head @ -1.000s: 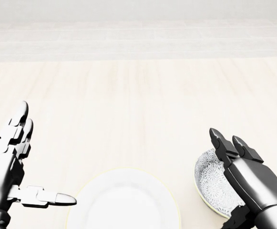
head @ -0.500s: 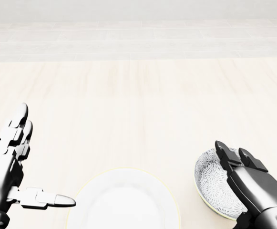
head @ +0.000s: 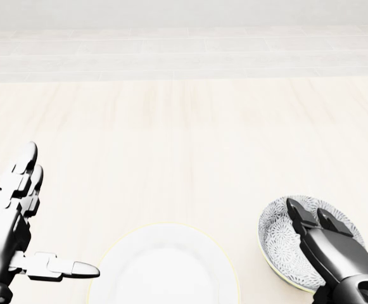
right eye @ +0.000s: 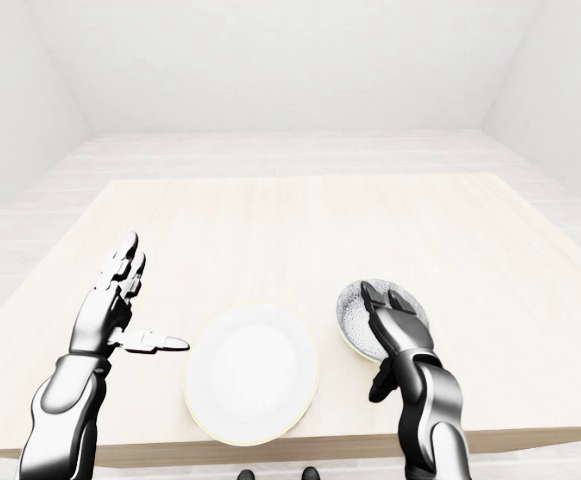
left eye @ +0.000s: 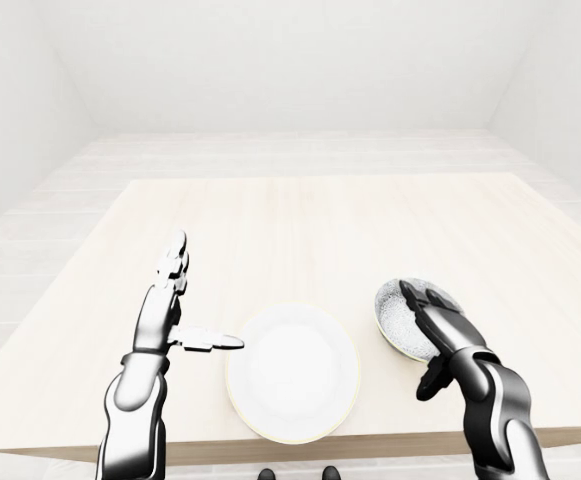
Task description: Put the bowl on the plate.
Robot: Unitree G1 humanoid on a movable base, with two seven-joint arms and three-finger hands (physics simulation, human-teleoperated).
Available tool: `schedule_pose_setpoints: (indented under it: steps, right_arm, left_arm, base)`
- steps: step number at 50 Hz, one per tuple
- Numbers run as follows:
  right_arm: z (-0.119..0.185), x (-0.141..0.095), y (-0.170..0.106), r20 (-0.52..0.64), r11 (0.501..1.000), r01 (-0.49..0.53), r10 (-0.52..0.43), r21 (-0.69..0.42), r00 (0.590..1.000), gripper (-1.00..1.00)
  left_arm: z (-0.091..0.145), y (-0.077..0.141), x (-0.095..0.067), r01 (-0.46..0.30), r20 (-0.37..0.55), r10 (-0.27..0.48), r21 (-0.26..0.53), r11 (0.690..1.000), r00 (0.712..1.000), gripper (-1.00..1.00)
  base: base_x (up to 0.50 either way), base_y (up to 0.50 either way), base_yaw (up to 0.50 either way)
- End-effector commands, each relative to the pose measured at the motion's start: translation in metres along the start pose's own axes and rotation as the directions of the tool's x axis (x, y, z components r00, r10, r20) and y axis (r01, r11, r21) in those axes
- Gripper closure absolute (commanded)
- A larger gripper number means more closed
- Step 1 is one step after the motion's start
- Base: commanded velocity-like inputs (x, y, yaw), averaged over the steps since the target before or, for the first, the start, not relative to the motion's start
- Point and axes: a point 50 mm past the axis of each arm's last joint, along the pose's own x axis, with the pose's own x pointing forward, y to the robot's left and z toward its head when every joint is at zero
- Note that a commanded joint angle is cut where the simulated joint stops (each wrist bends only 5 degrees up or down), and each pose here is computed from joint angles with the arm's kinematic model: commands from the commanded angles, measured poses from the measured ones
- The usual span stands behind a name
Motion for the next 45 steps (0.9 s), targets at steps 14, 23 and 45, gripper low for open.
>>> schedule_pose_setpoints:
  steps: [14,23,45]
  right_arm:
    - [-0.007,0.008,0.018,-0.013,0.998,-0.046,0.046,0.034,0.999,-1.0]
    - [-0.008,0.007,0.026,-0.014,0.997,-0.059,0.06,0.058,0.998,-1.0]
    - [-0.017,0.003,0.036,-0.036,0.993,-0.079,0.082,0.09,0.996,-0.98]
  left_arm:
    - [-0.001,0.001,0.001,0.003,-0.003,-0.003,0.002,1.0,1.0,-1.0]
    - [-0.003,0.0,0.0,0.003,-0.014,-0.003,-0.002,1.0,1.0,-1.0]
    - [0.0,0.0,0.0,0.002,-0.002,-0.002,0.002,1.0,1.0,-1.0]
  base:
    - [0.0,0.0,0.0]
    - [0.0,0.0,0.0]
    - [0.0,0.0,0.0]
